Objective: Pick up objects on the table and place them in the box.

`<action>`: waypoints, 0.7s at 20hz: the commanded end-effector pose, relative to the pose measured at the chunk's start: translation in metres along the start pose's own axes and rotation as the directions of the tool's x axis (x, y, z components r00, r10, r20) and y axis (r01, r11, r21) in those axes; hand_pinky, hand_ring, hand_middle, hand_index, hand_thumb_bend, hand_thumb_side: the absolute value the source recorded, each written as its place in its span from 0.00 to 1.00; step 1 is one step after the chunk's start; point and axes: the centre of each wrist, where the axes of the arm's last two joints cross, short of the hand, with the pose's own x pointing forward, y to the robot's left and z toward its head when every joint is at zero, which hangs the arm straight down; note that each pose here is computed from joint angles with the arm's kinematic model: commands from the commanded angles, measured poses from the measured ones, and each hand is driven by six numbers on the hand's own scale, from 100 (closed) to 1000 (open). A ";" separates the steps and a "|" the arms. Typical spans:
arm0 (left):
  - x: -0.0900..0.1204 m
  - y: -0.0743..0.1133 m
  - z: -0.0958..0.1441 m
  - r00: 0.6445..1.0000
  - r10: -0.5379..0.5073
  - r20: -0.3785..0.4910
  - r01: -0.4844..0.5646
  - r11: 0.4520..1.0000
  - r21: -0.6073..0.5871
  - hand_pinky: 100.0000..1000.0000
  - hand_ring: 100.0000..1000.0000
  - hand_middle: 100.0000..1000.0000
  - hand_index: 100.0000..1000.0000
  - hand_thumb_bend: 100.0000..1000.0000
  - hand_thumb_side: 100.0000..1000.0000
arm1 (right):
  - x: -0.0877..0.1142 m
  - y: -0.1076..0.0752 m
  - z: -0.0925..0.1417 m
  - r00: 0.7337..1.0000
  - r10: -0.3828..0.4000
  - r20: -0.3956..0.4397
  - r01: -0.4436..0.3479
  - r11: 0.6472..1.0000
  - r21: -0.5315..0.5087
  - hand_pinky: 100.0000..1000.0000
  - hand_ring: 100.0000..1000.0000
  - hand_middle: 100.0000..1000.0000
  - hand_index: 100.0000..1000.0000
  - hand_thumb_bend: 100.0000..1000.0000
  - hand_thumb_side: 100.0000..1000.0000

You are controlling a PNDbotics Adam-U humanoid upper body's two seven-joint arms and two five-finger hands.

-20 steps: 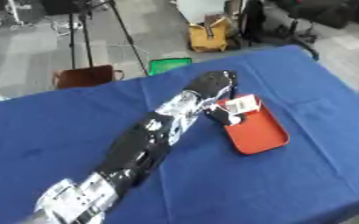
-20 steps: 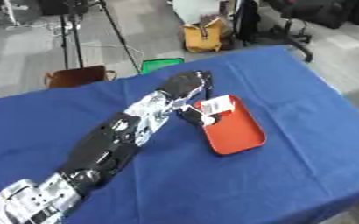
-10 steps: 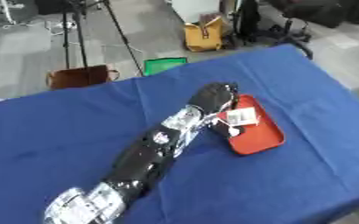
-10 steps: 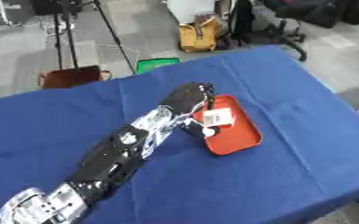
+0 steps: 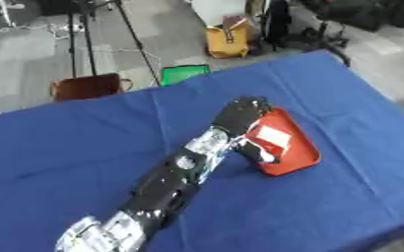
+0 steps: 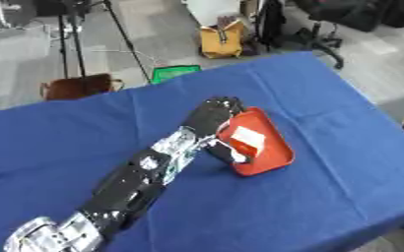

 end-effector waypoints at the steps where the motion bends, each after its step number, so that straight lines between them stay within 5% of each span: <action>1: -0.022 0.049 0.000 0.998 0.050 -0.034 -0.044 0.986 0.159 0.66 0.78 0.76 0.81 0.99 0.54 | 0.005 -0.006 -0.001 1.000 0.030 0.008 -0.030 1.000 -0.006 0.57 0.68 0.64 0.82 0.45 0.47; 4: -0.042 0.103 0.022 0.976 0.216 -0.012 -0.199 0.915 0.351 0.63 0.77 0.75 0.80 0.98 0.51 | 0.005 -0.008 0.003 0.999 0.045 -0.008 -0.046 0.999 -0.011 0.57 0.68 0.64 0.81 0.45 0.47; 7: -0.061 0.144 0.056 0.922 0.383 0.052 -0.364 0.816 0.448 0.49 0.73 0.72 0.79 0.83 0.53 | 0.005 -0.011 0.007 0.998 0.061 -0.022 -0.062 0.998 -0.015 0.57 0.68 0.64 0.81 0.45 0.47; 10: -0.076 0.170 0.088 0.840 0.527 0.130 -0.520 0.712 0.471 0.48 0.73 0.72 0.79 0.83 0.53 | 0.005 -0.012 0.009 0.997 0.073 -0.033 -0.073 0.997 -0.018 0.57 0.68 0.64 0.81 0.45 0.47; 14: -0.104 0.188 0.134 0.765 0.624 0.160 -0.590 0.578 0.564 0.45 0.72 0.70 0.79 0.81 0.56 | 0.005 -0.014 0.012 0.995 0.087 -0.051 -0.088 0.996 -0.022 0.57 0.68 0.64 0.82 0.45 0.47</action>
